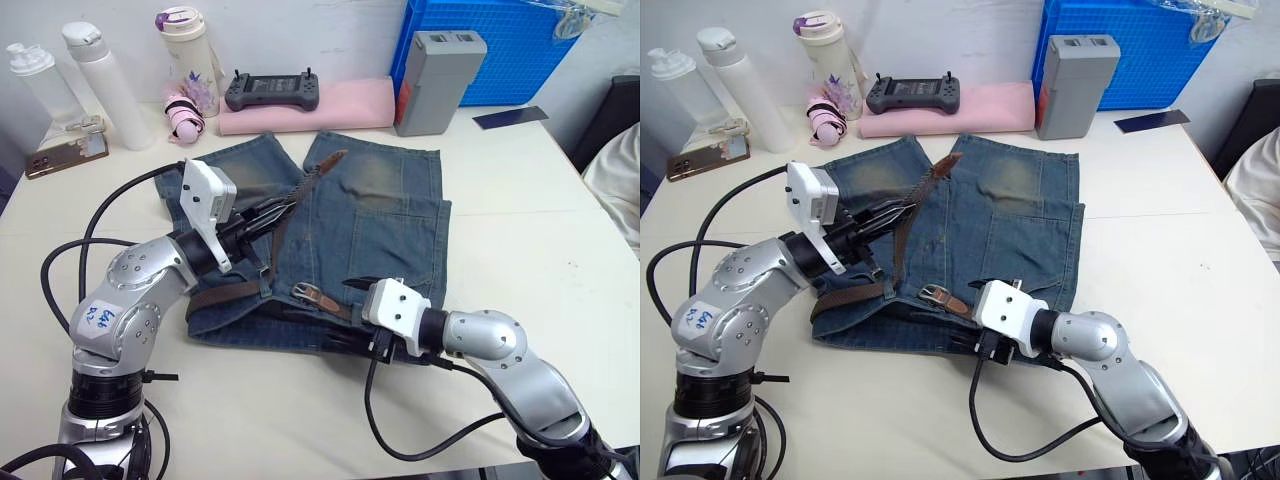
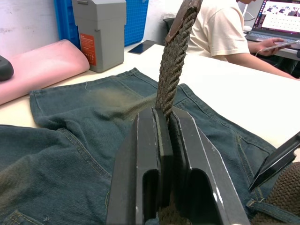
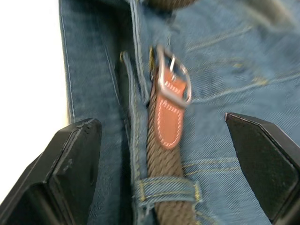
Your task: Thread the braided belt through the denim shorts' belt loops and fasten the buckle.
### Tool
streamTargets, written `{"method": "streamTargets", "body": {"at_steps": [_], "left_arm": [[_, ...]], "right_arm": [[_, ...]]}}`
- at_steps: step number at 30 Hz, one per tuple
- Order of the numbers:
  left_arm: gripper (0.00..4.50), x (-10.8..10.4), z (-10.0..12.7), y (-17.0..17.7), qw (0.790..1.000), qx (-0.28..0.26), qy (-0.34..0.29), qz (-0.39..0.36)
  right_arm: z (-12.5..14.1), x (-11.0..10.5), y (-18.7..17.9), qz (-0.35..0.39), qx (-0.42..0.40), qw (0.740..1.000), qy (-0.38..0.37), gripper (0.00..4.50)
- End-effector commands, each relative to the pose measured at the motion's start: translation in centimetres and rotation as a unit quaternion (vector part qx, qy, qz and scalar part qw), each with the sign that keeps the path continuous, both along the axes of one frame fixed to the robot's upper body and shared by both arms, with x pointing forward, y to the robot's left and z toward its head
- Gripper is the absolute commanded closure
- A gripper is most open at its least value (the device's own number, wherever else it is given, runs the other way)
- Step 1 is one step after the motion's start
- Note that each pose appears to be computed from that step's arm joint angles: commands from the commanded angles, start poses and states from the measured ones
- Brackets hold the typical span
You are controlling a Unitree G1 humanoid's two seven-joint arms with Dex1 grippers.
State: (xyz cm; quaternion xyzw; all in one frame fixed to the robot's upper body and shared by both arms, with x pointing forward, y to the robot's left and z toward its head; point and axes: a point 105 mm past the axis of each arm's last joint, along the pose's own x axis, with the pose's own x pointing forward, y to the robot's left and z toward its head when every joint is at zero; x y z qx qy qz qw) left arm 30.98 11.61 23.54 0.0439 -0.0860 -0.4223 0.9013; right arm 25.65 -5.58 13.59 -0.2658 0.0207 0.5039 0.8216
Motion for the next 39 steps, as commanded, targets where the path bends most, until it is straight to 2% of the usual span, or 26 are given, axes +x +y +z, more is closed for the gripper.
{"method": "streamTargets", "body": {"at_steps": [1,8,9,10,12,14,15,16,20,24,26,28,33,36,39], "left_arm": [[4.50,-0.8,1.9,0.1,0.999,-0.005,-0.037,-0.006],[4.50,-0.9,1.4,0.4,1.000,0.000,-0.030,-0.003],[4.50,-0.9,1.3,0.4,1.000,0.000,-0.029,-0.003],[4.50,-0.9,1.3,0.5,1.000,0.000,-0.027,-0.002],[4.50,-0.9,1.2,0.6,1.000,0.001,-0.026,-0.001],[4.50,-0.9,1.1,0.7,1.000,0.002,-0.024,0.000],[4.50,-0.9,1.0,0.8,1.000,0.003,-0.023,0.001],[4.50,-0.9,0.9,0.8,1.000,0.003,-0.022,0.001],[4.50,-1.7,0.1,0.9,1.000,0.016,-0.008,-0.015],[4.50,-3.4,-2.0,0.6,0.996,0.050,0.035,-0.063],[4.50,-5.1,-4.4,0.4,0.988,0.080,0.082,-0.102],[4.50,-5.8,-5.9,0.7,0.984,0.090,0.114,-0.106],[4.50,-5.4,-8.1,2.0,0.982,0.077,0.159,-0.062],[4.50,-4.9,-8.4,2.2,0.983,0.046,0.175,-0.040],[4.50,-4.7,-8.7,2.2,0.981,0.038,0.188,-0.028]], "right_arm": [[-0.6,1.5,-0.2,-0.044,-0.012,0.999,-0.018,0.07],[-0.5,2.7,0.1,-0.082,0.023,0.996,-0.007,0.07],[-0.6,2.7,0.0,-0.082,0.020,0.996,-0.008,0.44],[-0.7,2.7,-0.1,-0.084,0.016,0.996,-0.009,0.56],[-0.6,2.7,-0.2,-0.086,0.015,0.996,-0.009,1.06],[-0.5,2.6,-0.2,-0.086,0.016,0.996,-0.007,1.97],[-0.6,2.5,-0.3,-0.087,0.015,0.996,-0.003,2.66],[-0.7,2.4,-0.3,-0.087,0.013,0.996,0.001,2.76],[-0.4,2.5,-0.3,-0.101,0.031,0.994,0.023,4.45],[0.7,3.0,-0.5,-0.122,0.051,0.991,0.031,4.45],[1.4,3.6,-0.6,-0.142,0.065,0.987,0.031,4.45],[2.0,4.0,-0.8,-0.162,0.078,0.983,0.028,4.45],[3.6,4.4,-1.0,-0.189,0.101,0.977,0.008,4.45],[3.8,3.9,-1.0,-0.190,0.107,0.976,0.003,4.45],[3.6,3.4,-1.0,-0.189,0.104,0.976,0.001,4.45]]}}
